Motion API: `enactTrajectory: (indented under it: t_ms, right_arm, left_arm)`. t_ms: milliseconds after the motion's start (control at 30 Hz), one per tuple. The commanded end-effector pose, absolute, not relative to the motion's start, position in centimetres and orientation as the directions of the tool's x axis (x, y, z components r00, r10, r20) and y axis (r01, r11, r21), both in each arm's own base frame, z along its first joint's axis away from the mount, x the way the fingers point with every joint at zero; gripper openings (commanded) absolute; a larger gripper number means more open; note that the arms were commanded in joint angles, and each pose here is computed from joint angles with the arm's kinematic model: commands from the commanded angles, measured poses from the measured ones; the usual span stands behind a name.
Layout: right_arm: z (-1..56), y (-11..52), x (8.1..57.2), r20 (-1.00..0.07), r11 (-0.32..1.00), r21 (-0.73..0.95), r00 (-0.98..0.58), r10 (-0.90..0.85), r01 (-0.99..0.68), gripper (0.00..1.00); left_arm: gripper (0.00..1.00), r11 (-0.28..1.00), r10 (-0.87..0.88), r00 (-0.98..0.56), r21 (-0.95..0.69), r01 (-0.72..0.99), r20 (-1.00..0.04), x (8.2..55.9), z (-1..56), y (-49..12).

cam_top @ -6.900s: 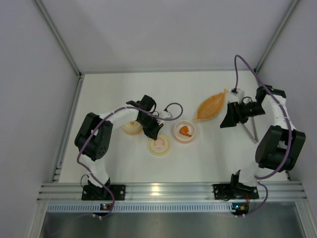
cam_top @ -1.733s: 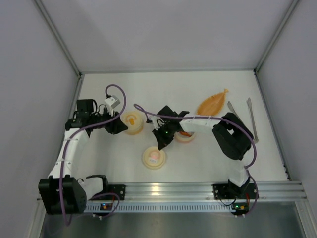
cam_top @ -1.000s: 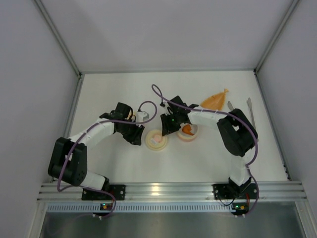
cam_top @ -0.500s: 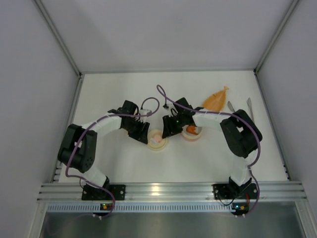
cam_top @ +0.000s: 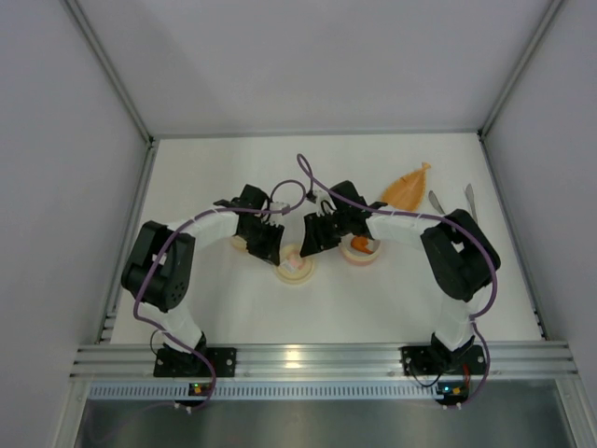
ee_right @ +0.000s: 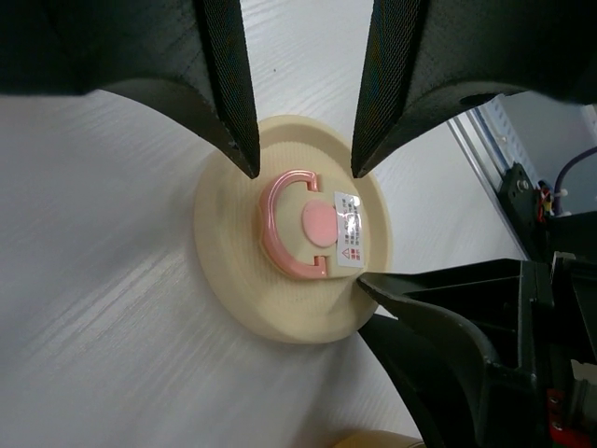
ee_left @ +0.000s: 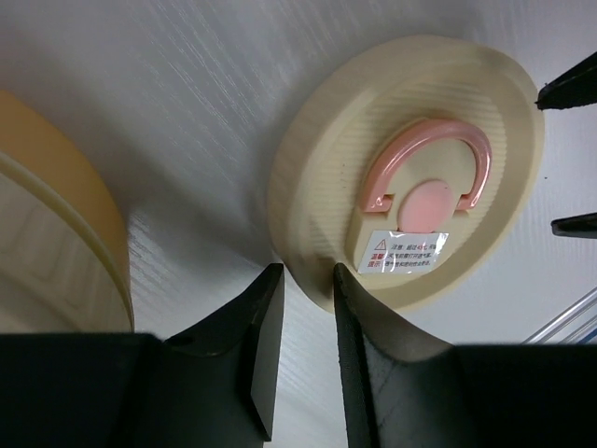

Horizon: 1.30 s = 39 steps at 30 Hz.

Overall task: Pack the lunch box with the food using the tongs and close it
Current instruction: Pick up the box lid from the center of the board.

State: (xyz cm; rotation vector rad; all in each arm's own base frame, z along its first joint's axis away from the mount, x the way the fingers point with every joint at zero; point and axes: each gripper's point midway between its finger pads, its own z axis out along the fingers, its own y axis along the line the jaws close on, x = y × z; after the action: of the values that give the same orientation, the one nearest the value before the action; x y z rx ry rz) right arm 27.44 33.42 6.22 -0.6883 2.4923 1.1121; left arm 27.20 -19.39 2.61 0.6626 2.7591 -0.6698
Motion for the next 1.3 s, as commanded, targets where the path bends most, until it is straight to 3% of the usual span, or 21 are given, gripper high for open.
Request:
enactTrajectory:
  t_ms: [0, 200, 733, 967, 1267]
  right_arm:
    - [7.7, 34.2, 29.2, -0.549, 0.548, 0.59, -0.792, -0.266, -0.593, 0.45]
    - [6.8, 34.4, 29.6, -0.54, 0.56, 0.589, -0.8, -0.263, -0.582, 0.48]
    - [4.5, 35.3, 28.8, -0.456, 0.539, 0.651, -0.843, -0.286, -0.535, 0.43]
    - [6.8, 36.2, 27.9, -0.446, 0.464, 0.714, -0.851, -0.276, -0.525, 0.37]
    - [9.2, 36.5, 27.5, -0.466, 0.421, 0.738, -0.849, -0.249, -0.528, 0.35]
  left_arm:
    - [0.33, 0.821, 0.351, -0.884, -0.352, 0.449, -0.31, 28.0, 2.2, -19.2]
    - [0.27, 0.824, 0.351, -0.888, -0.353, 0.443, -0.296, 28.0, 1.9, -19.2]
    - [0.12, 0.847, 0.346, -0.906, -0.334, 0.414, -0.246, 28.4, 0.6, -18.9]
    - [0.04, 0.858, 0.345, -0.912, -0.319, 0.402, -0.221, 28.6, 0.0, -18.7]
    - [0.01, 0.862, 0.344, -0.916, -0.316, 0.396, -0.208, 28.6, -0.4, -18.7]
